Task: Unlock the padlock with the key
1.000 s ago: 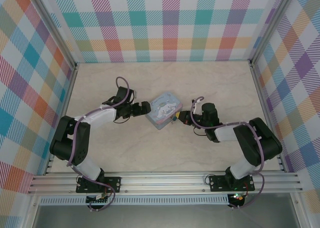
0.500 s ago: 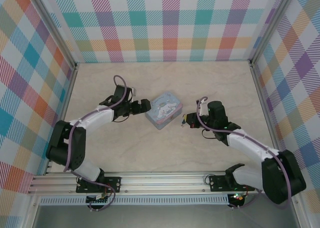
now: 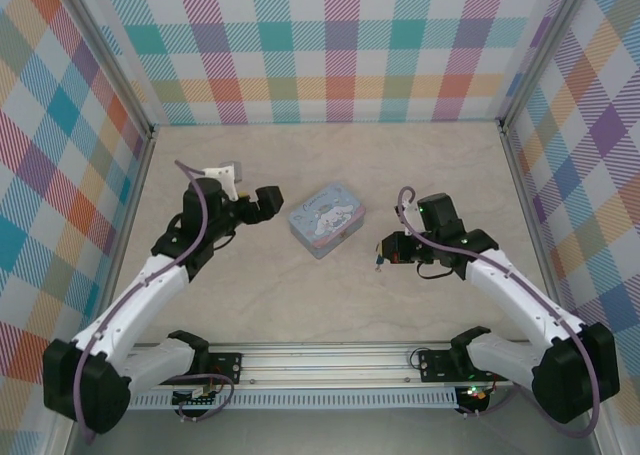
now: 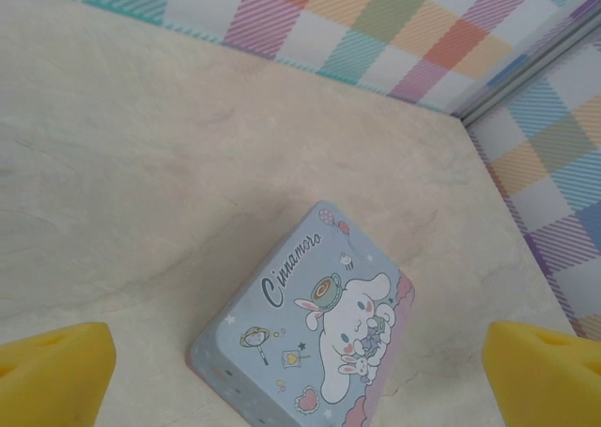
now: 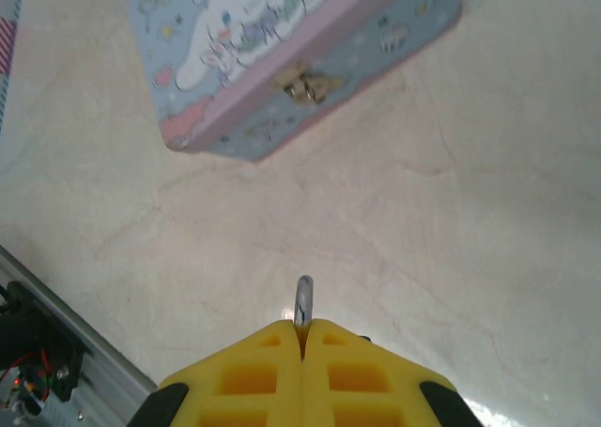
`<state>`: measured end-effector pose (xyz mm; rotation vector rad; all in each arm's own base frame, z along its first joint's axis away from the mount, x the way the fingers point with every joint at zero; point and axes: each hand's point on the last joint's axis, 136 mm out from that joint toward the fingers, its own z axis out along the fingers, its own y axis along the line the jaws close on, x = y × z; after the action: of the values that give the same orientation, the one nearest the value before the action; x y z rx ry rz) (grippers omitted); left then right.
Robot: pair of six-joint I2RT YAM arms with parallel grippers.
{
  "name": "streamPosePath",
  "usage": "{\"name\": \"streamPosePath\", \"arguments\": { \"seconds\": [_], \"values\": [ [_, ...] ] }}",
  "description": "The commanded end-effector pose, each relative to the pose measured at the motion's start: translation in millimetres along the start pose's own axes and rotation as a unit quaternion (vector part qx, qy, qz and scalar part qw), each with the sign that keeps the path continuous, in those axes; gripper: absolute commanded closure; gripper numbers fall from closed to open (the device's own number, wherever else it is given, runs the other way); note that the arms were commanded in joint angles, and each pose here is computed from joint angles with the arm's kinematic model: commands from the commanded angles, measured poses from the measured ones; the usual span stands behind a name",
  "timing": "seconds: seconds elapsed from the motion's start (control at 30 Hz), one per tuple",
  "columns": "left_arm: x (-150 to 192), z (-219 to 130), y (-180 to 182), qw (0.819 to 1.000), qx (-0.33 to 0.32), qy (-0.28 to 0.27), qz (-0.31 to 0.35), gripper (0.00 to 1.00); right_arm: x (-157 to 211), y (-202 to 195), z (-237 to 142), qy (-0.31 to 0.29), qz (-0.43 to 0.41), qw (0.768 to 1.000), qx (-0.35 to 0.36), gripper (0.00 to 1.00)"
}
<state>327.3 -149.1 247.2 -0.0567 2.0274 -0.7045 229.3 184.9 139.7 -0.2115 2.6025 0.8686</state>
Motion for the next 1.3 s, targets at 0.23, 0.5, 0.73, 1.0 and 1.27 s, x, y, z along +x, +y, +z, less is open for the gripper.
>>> {"name": "streamPosePath", "arguments": {
  "seconds": [0.23,0.5,0.73,1.0,1.27],
  "values": [
    [-10.7,-45.2,3.0,0.996,-0.014,-0.067,0.054,0.00,35.9,7.0,24.1,0.133,0.078,0.988,0.013,0.99],
    [-15.9,-56.7,2.2,0.993,-0.021,-0.080,0.083,0.00,49.1,18.2,63.3,0.192,0.078,0.978,0.015,0.99],
    [-13.2,-57.7,5.8,0.993,-0.031,-0.073,0.089,0.00,53.9,22.6,85.4,0.230,0.079,0.970,0.004,0.99],
    [-11.5,-60.1,9.4,0.992,-0.040,-0.071,0.094,0.00,60.3,19.1,97.4,0.250,0.083,0.965,0.005,0.99],
    [-13.1,-62.2,9.0,0.992,-0.042,-0.073,0.095,0.00,64.0,16.2,103.7,0.256,0.085,0.963,0.005,0.99]
  ]
}}
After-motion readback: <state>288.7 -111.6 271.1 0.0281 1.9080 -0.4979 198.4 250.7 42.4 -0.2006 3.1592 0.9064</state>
